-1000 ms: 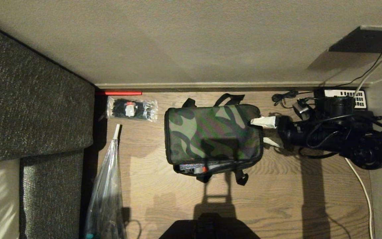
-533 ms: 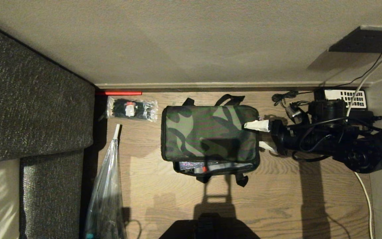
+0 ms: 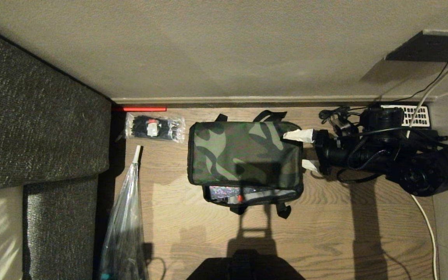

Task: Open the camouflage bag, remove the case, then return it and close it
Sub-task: Open the top of the storage box

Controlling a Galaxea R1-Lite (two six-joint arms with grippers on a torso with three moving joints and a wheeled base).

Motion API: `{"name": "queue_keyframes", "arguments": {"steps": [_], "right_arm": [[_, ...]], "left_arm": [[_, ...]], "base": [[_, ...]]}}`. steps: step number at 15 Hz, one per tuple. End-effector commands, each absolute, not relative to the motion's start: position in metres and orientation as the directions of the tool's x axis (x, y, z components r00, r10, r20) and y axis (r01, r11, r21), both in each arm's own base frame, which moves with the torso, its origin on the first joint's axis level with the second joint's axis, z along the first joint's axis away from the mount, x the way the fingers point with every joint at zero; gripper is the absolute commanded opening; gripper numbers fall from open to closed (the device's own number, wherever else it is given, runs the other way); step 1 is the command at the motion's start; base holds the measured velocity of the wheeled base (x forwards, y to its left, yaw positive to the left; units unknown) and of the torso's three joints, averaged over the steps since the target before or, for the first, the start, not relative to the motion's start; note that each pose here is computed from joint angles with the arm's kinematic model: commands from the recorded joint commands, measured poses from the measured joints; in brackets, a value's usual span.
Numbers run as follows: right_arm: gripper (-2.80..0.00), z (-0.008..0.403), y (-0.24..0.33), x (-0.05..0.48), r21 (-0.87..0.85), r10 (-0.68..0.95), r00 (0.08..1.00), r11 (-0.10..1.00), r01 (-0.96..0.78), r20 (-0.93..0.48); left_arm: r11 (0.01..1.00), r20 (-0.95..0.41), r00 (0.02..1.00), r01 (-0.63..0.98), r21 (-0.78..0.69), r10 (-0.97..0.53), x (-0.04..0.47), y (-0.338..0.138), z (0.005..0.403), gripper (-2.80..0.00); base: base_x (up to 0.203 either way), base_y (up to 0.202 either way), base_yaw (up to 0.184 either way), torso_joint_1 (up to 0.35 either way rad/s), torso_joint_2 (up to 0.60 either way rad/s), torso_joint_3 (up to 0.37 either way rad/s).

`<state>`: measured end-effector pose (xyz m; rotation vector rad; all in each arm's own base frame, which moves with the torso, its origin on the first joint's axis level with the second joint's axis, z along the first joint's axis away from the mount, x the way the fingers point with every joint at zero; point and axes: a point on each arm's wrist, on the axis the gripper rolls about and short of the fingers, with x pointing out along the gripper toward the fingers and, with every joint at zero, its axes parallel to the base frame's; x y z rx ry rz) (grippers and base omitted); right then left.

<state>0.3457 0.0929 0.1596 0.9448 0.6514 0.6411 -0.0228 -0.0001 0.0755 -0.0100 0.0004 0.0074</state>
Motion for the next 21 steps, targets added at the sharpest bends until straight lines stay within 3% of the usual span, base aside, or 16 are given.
{"name": "queue_keyframes", "arguments": {"steps": [1,6,9,13,21], "right_arm": [[0.0,0.176,0.096,0.345,0.92,0.747,0.641,0.355,-0.165,-0.173],[0.0,0.195,0.098,0.339,0.953,0.753,0.646,0.272,-0.132,-0.126],[0.0,0.211,0.098,0.344,0.956,0.705,0.705,0.253,-0.145,-0.08],[0.0,0.24,0.092,0.344,0.982,0.663,0.745,0.08,-0.172,0.076],[0.0,0.254,0.072,0.346,0.948,0.611,0.763,0.061,-0.313,0.212]], "left_arm": [[1.0,0.0,1.0,-0.008,-0.011,0.008,-0.023,0.0,0.075,-2.8],[1.0,0.0,1.0,-0.008,-0.011,0.008,-0.023,0.0,0.075,-2.8],[1.0,0.0,1.0,-0.008,-0.011,0.008,-0.023,0.0,0.075,-2.8],[1.0,0.0,1.0,-0.008,-0.012,0.008,-0.023,0.0,0.075,-2.8],[1.0,0.0,1.0,-0.008,-0.011,0.008,-0.023,0.0,0.075,-2.8]], "base": [[0.0,0.0,0.0,0.0,0.0,0.0],[0.0,0.0,0.0,0.0,0.0,0.0],[0.0,0.0,0.0,0.0,0.0,0.0],[0.0,0.0,0.0,0.0,0.0,0.0],[0.0,0.0,0.0,0.0,0.0,0.0]]}}
